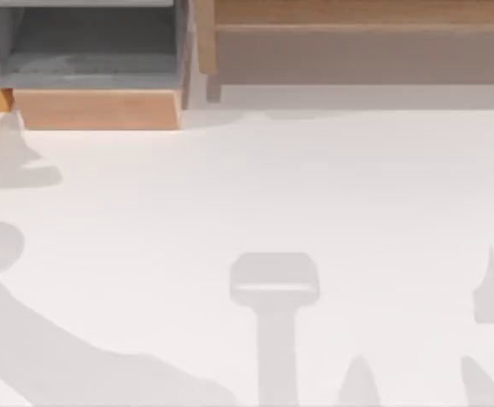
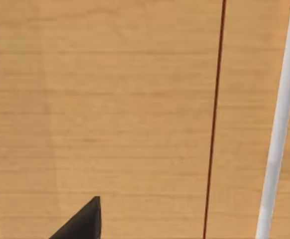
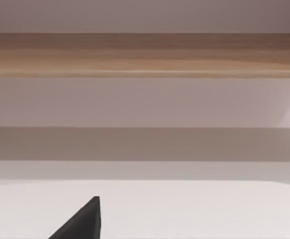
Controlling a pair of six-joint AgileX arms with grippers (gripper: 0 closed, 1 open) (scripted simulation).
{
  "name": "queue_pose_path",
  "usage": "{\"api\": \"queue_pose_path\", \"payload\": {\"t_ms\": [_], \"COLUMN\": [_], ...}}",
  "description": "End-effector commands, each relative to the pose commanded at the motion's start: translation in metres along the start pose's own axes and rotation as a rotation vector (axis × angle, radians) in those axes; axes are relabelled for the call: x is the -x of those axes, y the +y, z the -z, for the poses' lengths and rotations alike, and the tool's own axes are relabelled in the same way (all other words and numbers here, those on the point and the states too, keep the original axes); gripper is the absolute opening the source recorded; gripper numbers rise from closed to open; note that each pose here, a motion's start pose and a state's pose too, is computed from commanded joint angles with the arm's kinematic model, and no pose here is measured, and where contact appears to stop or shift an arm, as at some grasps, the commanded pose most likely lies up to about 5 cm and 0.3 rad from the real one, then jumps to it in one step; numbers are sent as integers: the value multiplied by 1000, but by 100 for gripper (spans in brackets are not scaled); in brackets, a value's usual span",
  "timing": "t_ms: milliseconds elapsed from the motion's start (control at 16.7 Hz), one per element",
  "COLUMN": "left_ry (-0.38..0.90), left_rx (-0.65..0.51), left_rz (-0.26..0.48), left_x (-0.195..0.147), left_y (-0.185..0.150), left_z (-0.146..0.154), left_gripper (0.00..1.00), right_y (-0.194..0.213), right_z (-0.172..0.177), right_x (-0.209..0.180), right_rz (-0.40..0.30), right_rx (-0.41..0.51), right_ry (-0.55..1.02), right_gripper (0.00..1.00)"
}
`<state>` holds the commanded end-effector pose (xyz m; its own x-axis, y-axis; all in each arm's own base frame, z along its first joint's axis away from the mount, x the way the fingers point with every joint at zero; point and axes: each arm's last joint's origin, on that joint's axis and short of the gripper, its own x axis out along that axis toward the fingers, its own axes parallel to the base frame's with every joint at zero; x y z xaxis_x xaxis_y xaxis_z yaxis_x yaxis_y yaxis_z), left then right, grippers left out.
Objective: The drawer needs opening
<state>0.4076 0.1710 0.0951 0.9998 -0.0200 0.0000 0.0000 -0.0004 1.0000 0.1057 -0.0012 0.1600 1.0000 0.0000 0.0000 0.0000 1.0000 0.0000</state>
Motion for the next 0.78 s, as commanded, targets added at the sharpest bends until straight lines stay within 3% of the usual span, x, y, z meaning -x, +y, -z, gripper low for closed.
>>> {"api": "queue_pose_path", "payload": {"t_ms": [780], "left_ry": [0], "left_rx": [0], "left_rz": [0], "left_x": [-25], "left_y": [0], "left_z": [0], "left_gripper": [100], "right_y": [0], "right_z": [0], "right_x": [0], "right_rz": [0], "right_rx": [0], "right_ry": [0], "right_gripper": [100]}}
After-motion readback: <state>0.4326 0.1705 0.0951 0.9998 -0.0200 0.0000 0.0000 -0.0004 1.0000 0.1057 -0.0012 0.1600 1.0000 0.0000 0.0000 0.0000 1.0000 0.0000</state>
